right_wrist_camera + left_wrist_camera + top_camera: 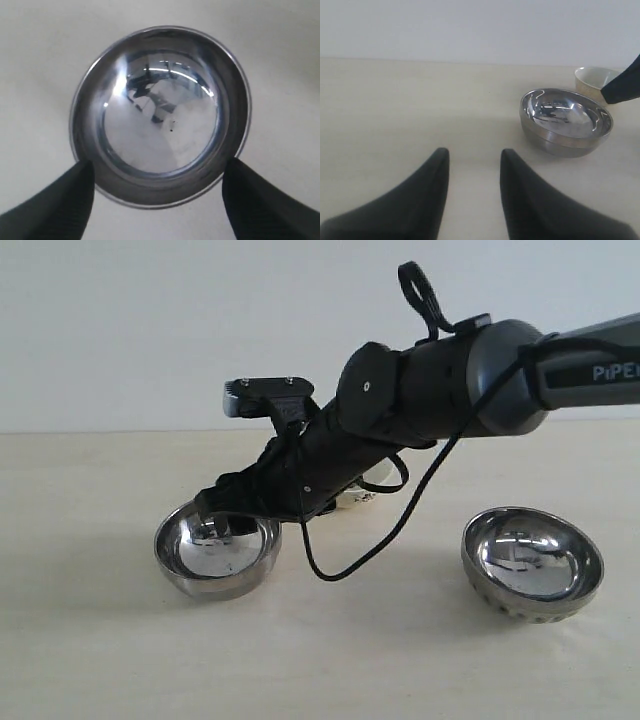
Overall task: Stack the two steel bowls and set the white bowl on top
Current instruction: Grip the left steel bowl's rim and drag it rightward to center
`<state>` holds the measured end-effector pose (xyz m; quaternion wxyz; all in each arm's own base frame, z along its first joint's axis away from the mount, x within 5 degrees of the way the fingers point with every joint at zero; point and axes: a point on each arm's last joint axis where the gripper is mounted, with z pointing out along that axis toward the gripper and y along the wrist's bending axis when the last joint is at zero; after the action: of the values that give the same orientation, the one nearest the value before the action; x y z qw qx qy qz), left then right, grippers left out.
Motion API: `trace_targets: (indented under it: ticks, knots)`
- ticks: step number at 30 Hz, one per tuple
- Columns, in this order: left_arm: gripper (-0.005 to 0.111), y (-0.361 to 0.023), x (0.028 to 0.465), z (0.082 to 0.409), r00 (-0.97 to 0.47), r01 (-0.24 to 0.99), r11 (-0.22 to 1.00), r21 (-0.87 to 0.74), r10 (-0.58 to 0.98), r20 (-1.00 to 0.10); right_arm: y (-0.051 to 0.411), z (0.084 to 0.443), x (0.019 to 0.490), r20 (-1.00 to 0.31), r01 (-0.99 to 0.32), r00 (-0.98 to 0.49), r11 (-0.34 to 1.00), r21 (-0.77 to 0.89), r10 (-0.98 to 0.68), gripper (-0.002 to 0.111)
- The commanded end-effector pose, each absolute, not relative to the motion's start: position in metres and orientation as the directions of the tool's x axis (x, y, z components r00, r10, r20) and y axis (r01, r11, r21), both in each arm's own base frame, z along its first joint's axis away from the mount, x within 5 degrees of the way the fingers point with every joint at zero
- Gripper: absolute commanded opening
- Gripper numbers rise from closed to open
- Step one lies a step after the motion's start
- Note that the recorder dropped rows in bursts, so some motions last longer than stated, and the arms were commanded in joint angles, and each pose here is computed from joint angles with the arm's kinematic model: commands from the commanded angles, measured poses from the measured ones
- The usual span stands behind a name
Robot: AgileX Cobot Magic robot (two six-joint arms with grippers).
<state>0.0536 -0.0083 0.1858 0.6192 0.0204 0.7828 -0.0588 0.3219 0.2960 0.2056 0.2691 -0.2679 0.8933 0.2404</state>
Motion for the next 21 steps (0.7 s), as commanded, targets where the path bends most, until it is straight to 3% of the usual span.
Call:
trace_targets:
  ticks: [1,11,13,18,21]
  knots:
    - [0.032,-0.008,0.054,0.185,-0.228,0.102,0.993,-0.065,-0.04,-0.973,0.294,0.193,0.333,-0.624,-0.57,-0.706,0.792,0.22,-0.335,0.065]
    - [0.032,-0.008,0.054,0.185,-0.228,0.102,0.993,-0.065,-0.04,-0.973,0.298,0.146,0.346,-0.605,-0.495,-0.745,0.841,0.218,-0.282,0.062]
    - [0.032,-0.008,0.054,0.185,-0.228,0.102,0.993,-0.065,-0.04,-0.973,0.299,0.145,0.347,-0.612,-0.495,-0.74,0.841,0.217,-0.278,0.049]
    - [0.032,-0.008,0.054,0.185,-0.228,0.102,0.993,-0.065,-0.04,-0.973,0.299,0.145,0.347,-0.627,-0.532,-0.711,0.827,0.183,-0.318,0.003]
    - [0.032,-0.008,0.054,0.185,-0.228,0.102,0.993,-0.065,-0.04,-0.973,0.298,0.146,0.348,-0.633,-0.558,-0.69,0.815,0.159,-0.35,0.0]
